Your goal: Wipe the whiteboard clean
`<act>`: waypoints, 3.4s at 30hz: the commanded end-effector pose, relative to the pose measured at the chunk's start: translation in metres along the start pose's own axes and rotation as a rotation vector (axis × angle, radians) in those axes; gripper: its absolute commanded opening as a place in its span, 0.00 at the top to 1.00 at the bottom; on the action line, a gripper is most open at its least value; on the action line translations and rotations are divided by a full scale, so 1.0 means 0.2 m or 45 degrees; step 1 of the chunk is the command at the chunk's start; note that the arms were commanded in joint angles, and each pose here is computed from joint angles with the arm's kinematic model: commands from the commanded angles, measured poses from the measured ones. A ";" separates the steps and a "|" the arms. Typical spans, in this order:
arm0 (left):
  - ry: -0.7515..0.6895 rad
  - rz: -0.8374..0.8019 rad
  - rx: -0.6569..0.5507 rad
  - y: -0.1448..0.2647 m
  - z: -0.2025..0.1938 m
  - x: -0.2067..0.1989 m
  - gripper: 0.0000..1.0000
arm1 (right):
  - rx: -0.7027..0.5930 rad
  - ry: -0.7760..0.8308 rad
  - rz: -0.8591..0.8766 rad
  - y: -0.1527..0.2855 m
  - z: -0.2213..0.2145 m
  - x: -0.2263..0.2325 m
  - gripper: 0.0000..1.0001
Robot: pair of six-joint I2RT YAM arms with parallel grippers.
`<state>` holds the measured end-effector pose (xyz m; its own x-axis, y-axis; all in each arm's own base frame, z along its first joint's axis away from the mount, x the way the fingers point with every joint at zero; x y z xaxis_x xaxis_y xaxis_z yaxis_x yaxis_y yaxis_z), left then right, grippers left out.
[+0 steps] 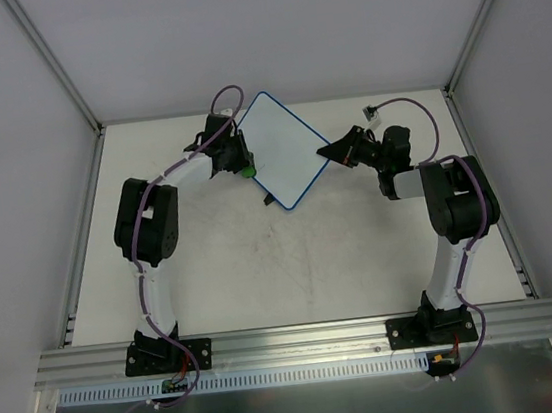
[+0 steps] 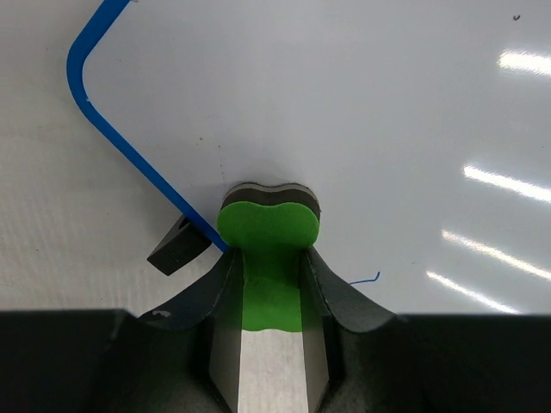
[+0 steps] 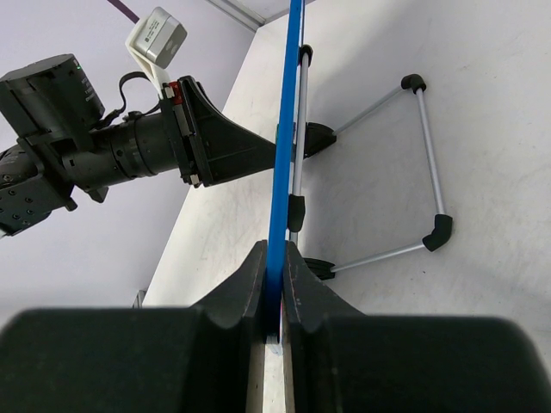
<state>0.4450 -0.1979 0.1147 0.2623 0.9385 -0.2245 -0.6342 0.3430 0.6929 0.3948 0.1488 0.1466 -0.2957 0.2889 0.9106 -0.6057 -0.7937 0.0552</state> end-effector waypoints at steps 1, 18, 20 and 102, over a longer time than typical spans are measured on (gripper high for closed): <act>-0.090 -0.052 0.221 -0.09 -0.26 -0.14 1.00 | 0.084 0.064 0.118 -0.04 -0.05 0.08 1.00; -0.427 -0.365 0.078 0.01 -0.29 -0.52 1.00 | 0.089 0.056 0.121 -0.04 -0.05 0.07 1.00; -0.451 -0.426 0.037 0.03 -0.28 -0.55 1.00 | 0.089 0.055 0.122 -0.04 -0.05 0.08 1.00; 0.539 0.029 0.324 0.10 -0.27 0.09 1.00 | 0.082 0.058 0.132 -0.03 -0.05 0.09 1.00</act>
<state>0.4147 -0.1787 0.0984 -0.0299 0.8699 -0.4923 -0.5088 0.4107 0.7566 0.3964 0.1486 0.1459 -0.3087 0.2814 0.9086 -0.6071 -0.7937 0.0396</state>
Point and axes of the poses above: each gripper's point midway between its finger pads, its own y axis back along the fingers, its own x axis along the line the jaws close on, z = x × y, the point moved 8 cm from there along y, back along the fingers, and after that the axes turned 12 degrees about -y, right-handed, at the moved point
